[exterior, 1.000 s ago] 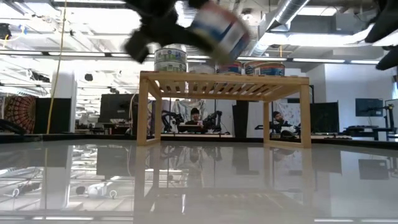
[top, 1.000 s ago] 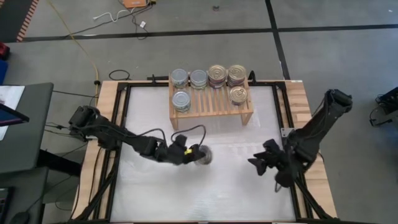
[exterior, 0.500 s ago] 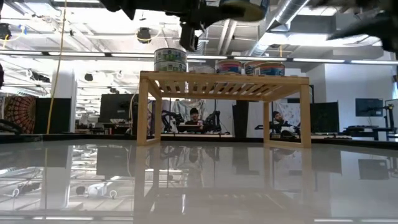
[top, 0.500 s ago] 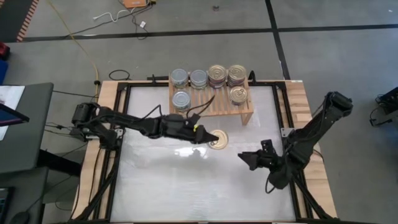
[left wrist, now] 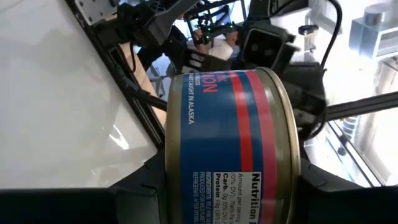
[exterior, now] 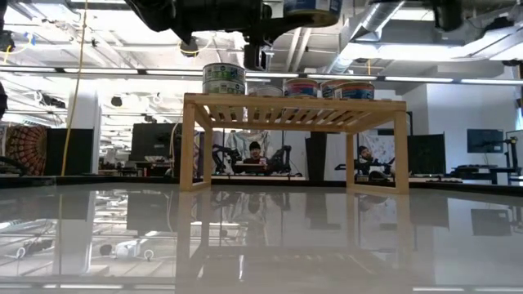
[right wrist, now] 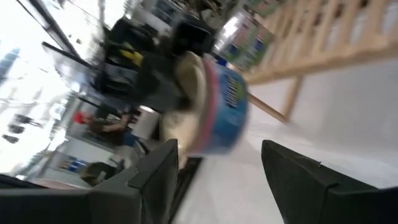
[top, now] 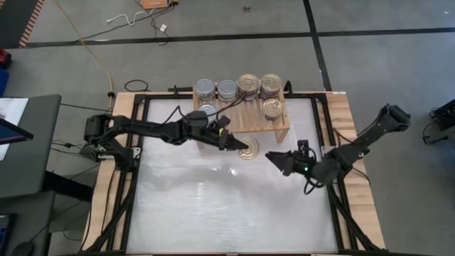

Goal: Stack canned seafood by type on shelf
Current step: Stack the blue tuna can on top of the blue tuna can on the shelf

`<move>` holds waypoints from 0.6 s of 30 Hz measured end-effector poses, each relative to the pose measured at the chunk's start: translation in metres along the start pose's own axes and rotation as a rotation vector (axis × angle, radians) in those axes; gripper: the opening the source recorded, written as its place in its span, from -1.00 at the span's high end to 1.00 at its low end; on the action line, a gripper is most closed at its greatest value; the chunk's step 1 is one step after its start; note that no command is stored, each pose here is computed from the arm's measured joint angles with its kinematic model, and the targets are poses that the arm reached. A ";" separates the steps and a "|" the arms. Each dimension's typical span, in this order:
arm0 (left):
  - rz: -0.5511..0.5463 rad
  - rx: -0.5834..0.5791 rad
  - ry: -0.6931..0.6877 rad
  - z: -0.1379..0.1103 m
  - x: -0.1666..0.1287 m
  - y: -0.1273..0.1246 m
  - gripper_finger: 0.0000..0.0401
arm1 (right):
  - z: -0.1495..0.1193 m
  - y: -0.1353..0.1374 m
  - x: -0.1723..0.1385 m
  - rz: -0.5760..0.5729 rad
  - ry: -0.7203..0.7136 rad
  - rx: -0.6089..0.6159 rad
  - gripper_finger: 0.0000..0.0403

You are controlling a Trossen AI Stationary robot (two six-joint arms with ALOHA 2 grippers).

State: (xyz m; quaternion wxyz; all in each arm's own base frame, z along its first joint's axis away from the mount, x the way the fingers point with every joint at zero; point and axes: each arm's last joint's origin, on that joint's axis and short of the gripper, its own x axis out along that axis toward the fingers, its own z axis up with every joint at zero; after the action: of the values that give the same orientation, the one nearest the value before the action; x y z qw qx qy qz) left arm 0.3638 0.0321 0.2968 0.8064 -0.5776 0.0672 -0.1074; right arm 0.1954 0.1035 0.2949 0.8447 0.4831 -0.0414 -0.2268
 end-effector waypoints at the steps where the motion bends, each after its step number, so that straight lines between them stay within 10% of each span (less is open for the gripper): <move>1: -0.002 0.005 0.001 0.002 -0.001 0.001 0.13 | 0.003 0.002 0.002 0.013 -0.012 0.009 -0.27; 18: -0.054 0.051 0.001 0.016 -0.007 0.000 0.13 | 0.025 0.001 0.049 0.073 0.002 0.008 -0.27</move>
State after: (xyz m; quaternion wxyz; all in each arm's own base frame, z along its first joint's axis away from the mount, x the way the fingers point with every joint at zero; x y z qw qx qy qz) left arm 0.3610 0.0482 0.3023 0.8175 -0.5586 0.0493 -0.1313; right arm 0.2319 0.0636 0.3013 0.8504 0.4850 -0.0590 -0.1952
